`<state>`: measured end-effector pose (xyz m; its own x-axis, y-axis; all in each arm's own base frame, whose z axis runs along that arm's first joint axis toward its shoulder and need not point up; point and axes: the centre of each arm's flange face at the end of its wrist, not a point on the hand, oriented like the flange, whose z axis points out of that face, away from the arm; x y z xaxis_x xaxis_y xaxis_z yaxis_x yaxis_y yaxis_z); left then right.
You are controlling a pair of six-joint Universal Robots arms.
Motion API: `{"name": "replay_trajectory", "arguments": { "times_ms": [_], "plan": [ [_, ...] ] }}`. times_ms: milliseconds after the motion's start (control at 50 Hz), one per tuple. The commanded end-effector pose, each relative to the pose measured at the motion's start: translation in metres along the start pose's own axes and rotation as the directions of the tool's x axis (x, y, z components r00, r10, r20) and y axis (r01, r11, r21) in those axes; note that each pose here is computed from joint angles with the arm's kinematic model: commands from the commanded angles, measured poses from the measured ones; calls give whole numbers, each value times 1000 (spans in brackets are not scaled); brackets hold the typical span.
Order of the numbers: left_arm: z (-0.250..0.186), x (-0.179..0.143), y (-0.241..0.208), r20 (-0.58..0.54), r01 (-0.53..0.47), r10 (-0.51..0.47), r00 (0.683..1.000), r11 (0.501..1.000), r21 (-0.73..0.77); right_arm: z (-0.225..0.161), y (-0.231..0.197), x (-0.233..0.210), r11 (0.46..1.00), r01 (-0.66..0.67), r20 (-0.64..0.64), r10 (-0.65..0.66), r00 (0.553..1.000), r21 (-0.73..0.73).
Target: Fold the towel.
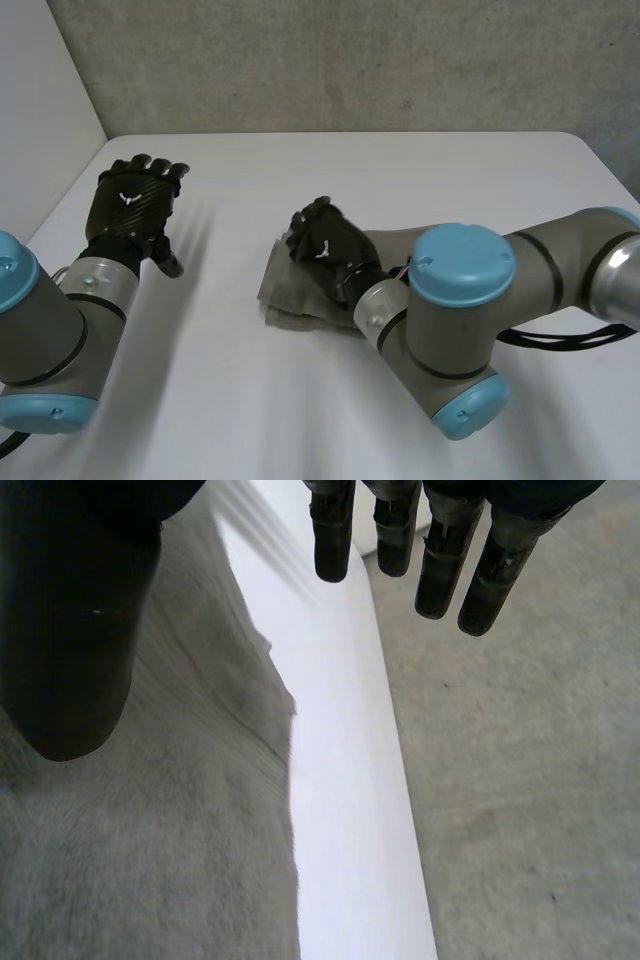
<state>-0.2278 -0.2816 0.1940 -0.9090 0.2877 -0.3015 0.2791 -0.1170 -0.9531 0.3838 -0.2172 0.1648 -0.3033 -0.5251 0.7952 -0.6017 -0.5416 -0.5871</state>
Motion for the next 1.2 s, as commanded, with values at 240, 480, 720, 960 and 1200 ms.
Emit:
{"name": "replay_trajectory", "arguments": {
  "times_ms": [240,480,720,960,1200],
  "plan": [
    [-9,26,-15,-77,4,-1,997,999,49,-71,75,62,904,-367,-197,327,924,-221],
    [-13,32,-13,-98,1,3,995,999,41,-71,121,30,843,-411,-132,390,911,-347],
    [-14,34,-13,-113,17,-12,994,999,39,-71,126,29,831,-418,-142,394,908,-367],
    [-12,32,-24,-161,153,-142,977,986,61,-75,134,57,832,-371,-260,283,923,-413],
    [-16,23,-52,-159,180,-157,975,973,146,-36,43,69,982,-42,-181,8,983,-185]
  ]
}}
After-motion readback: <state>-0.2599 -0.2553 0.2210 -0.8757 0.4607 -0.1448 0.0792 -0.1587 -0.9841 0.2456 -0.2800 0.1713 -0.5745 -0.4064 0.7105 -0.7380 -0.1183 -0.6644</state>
